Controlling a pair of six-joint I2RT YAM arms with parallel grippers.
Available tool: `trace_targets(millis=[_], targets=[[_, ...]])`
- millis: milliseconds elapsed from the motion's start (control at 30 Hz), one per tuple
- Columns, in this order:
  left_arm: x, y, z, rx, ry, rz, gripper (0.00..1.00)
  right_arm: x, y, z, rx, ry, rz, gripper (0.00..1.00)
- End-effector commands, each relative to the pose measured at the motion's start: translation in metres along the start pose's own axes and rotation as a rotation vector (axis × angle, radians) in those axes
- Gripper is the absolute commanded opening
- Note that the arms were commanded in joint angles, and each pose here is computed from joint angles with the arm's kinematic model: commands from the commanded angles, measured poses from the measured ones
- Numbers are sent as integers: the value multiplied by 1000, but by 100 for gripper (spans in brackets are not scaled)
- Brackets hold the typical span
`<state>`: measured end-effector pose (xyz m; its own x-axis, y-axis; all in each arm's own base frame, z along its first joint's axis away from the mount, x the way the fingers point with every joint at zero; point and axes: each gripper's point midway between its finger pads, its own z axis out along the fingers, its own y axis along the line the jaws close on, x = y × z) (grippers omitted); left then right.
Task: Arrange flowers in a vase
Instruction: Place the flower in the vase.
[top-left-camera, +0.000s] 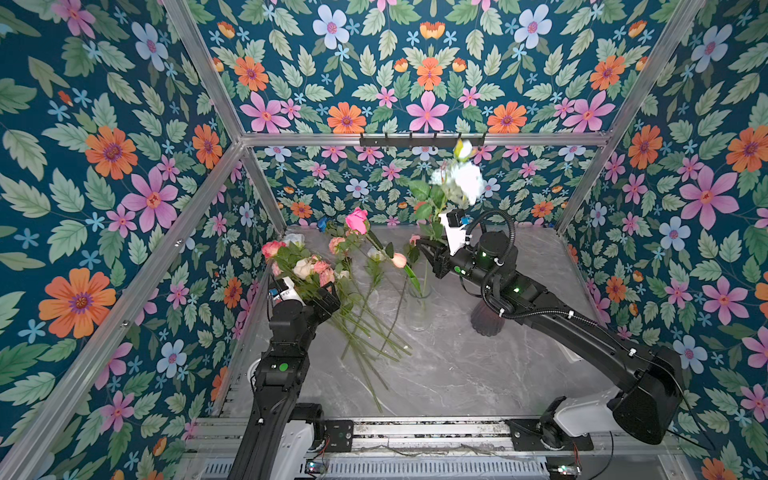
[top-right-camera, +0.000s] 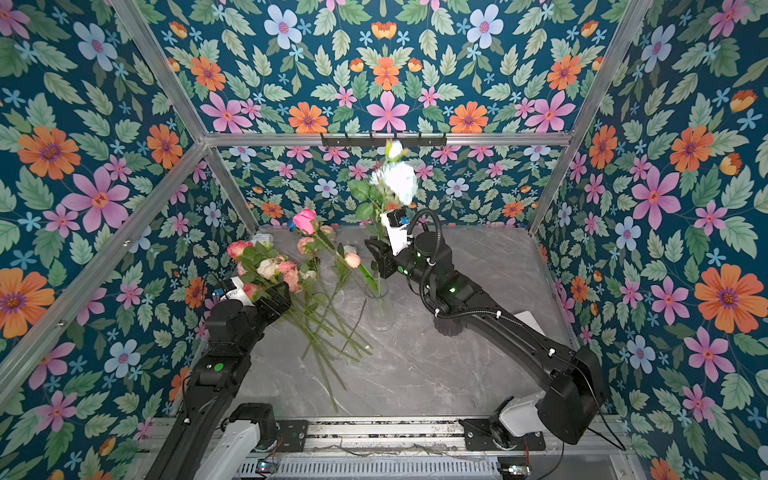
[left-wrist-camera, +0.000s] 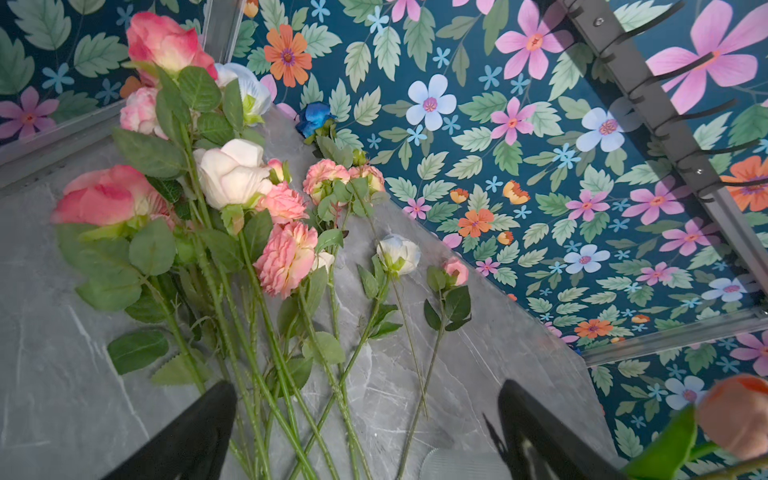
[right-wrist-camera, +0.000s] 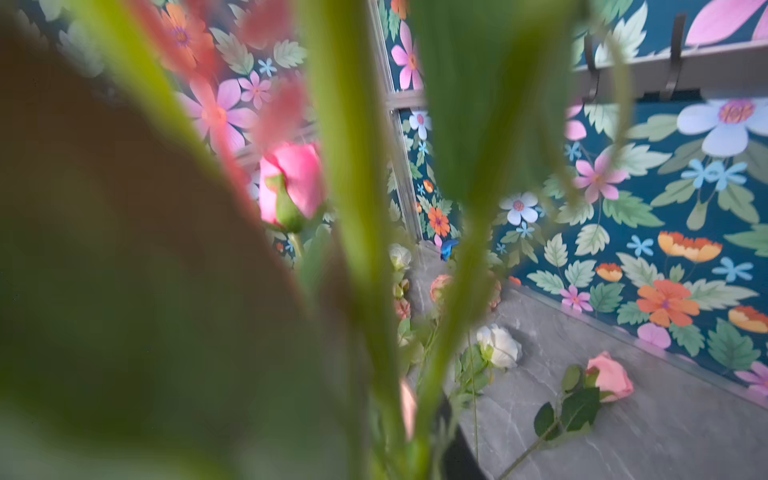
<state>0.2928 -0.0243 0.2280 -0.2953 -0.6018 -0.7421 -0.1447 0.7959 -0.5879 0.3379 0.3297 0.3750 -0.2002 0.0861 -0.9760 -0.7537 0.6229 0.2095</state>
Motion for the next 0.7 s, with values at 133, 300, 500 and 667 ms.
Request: trace_targets(millis=[133, 300, 500, 667], targets=[[11, 24, 21, -111, 36, -76, 94, 12, -7, -9, 44, -5, 62, 64], [6, 38, 37, -153, 11, -147, 88, 16, -14, -27, 96, -25, 102, 86], [9, 67, 57, -275, 6, -169, 84, 12, -19, -54, 158, -29, 149, 98], [17, 81, 79, -303, 3, -195, 69, 8, -19, -72, 179, -30, 165, 98]])
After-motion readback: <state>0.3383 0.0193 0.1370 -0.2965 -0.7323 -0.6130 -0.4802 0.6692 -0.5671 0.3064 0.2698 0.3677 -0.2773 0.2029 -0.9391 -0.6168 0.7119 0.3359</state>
